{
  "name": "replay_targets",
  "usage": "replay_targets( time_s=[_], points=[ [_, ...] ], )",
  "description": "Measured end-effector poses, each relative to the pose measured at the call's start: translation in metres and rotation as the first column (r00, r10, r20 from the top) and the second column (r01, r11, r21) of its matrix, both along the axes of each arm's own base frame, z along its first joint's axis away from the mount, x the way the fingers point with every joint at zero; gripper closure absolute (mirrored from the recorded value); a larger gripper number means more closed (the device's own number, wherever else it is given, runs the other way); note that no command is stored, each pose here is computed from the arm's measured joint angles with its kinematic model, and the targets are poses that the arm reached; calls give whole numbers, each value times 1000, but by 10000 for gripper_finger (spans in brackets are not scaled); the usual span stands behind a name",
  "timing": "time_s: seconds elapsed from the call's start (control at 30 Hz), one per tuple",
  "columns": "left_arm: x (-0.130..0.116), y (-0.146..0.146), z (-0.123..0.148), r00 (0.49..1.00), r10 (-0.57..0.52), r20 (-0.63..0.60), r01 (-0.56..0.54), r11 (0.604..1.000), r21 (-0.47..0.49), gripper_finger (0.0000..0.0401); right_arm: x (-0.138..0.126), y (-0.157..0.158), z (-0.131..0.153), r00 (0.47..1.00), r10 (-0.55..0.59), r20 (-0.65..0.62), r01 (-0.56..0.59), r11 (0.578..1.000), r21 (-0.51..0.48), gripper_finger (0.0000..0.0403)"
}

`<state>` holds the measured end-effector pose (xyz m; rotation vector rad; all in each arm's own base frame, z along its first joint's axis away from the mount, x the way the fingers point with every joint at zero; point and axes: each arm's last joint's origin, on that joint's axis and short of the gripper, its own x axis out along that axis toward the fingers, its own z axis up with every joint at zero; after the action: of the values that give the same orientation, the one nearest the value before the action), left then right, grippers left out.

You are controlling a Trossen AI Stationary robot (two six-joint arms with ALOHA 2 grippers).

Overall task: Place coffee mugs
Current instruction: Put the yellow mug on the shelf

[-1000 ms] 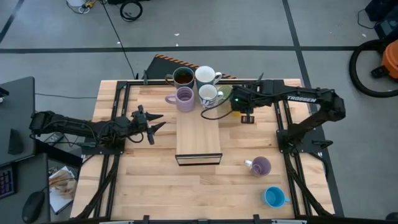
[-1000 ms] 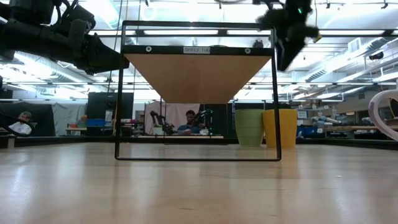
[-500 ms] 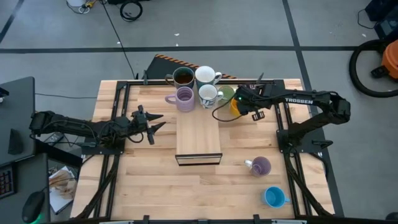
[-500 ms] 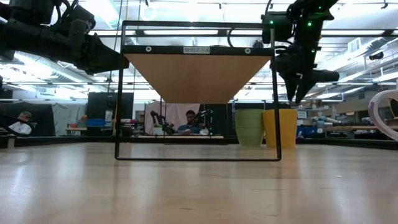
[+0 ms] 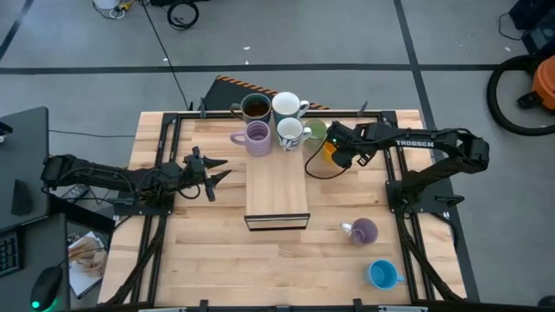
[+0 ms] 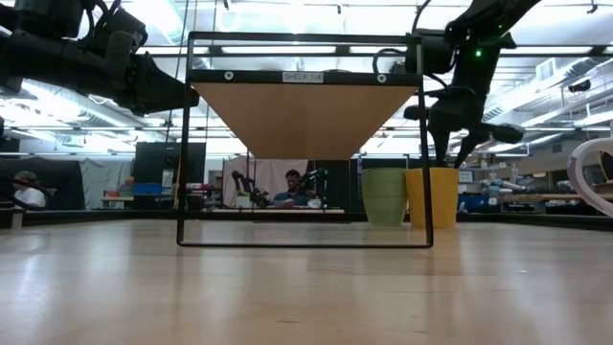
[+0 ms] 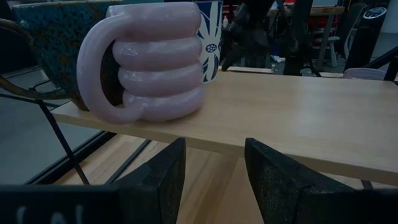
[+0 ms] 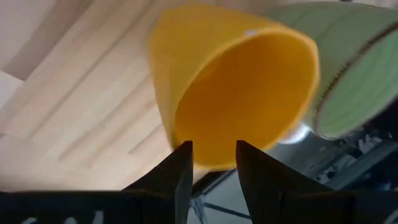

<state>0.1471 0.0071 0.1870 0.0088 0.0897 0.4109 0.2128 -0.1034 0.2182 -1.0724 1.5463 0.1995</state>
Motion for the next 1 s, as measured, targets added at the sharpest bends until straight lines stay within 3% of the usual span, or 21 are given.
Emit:
replay_targets(
  time_s=[0.13,0.33,0.67,0.9,1.0],
  points=[
    [0,0,0,1000,0,1,0,1000,0,229,-2,0,-4,1000,-2,-18,2,1000,-4,275],
    [0,0,0,1000,0,0,0,1000,0,229,7,-1,0,996,-7,89,11,999,-43,275],
    [0,0,-1,1000,1,-6,-1,1000,0,229,-4,0,7,998,22,-67,-33,985,-169,275],
    [0,0,-1,1000,1,-6,-1,1000,0,229,-14,6,6,988,22,-156,-42,990,-131,275],
    [0,0,-1,1000,0,-6,0,1000,-1,229,-12,8,6,993,20,-119,-33,993,-111,275]
  ],
)
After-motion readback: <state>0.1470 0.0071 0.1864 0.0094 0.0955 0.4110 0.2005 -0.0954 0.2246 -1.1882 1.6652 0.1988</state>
